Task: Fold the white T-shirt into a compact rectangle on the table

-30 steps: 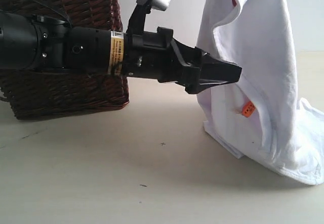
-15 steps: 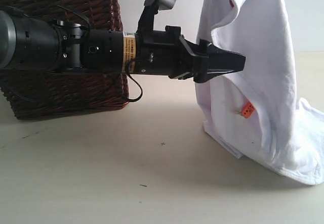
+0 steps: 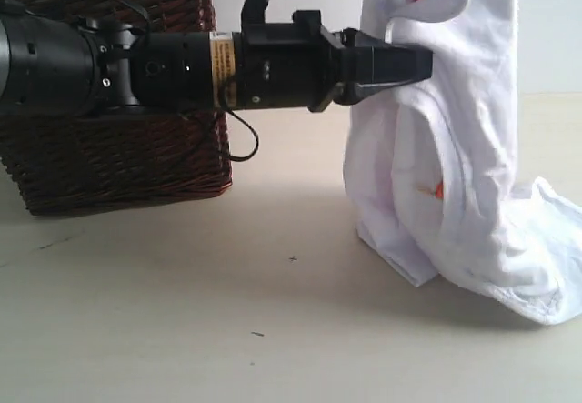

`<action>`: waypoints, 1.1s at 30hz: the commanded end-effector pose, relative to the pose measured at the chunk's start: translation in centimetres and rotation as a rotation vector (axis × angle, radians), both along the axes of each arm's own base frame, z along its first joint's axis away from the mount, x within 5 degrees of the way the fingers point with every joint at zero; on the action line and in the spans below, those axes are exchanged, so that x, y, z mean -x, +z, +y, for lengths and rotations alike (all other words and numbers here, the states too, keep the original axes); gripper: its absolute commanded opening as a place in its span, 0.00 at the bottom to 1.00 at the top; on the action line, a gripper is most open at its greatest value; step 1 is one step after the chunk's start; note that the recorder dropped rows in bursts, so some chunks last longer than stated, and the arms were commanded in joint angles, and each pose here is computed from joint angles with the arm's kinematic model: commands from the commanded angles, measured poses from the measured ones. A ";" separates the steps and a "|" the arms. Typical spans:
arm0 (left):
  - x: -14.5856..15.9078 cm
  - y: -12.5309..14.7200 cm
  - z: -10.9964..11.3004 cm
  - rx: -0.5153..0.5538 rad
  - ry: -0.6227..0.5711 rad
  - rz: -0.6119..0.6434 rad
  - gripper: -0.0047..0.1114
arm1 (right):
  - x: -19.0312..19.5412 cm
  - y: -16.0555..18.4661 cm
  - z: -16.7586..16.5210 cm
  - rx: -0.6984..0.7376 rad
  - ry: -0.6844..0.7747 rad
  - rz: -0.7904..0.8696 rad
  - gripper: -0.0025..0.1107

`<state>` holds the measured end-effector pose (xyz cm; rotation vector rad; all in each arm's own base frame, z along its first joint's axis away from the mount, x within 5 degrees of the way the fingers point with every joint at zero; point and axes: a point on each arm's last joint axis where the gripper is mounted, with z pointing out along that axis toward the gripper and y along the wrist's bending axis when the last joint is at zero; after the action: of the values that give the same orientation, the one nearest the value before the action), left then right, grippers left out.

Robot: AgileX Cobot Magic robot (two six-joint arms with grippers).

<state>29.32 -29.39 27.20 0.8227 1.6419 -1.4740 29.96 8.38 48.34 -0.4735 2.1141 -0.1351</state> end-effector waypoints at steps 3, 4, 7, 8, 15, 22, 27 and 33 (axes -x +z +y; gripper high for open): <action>-0.2 4.5 0.5 0.075 0.086 0.046 0.04 | -0.1 1.0 -3.0 0.143 -0.287 -0.098 0.53; -0.5 4.8 0.5 0.071 0.113 0.055 0.04 | 0.0 1.0 -3.3 0.157 -0.322 -0.091 0.54; -1.1 6.1 0.5 0.080 0.167 0.061 0.04 | 0.3 0.7 -3.6 0.144 -0.362 -0.053 0.54; -1.2 6.7 0.4 0.091 0.168 0.051 0.04 | 0.4 0.7 -3.6 0.144 -0.362 -0.038 0.54; -1.8 10.5 0.2 0.149 0.189 0.006 0.04 | 2.7 1.9 -3.6 0.110 -0.285 -0.013 0.53; -1.5 11.9 0.3 0.138 0.122 -0.034 0.04 | 7.3 2.9 -3.4 0.015 -0.105 -0.003 0.52; -2.3 12.2 1.7 0.151 0.128 0.000 0.04 | 8.6 -0.6 -3.4 0.022 -0.075 0.116 0.52; -3.0 12.3 2.6 0.160 0.148 0.021 0.04 | 8.2 -9.0 -2.4 -0.001 -0.083 0.418 0.52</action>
<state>32.60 -27.32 38.09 0.6080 1.5816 -1.4617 21.82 5.43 42.87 -0.4315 2.4152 -0.1536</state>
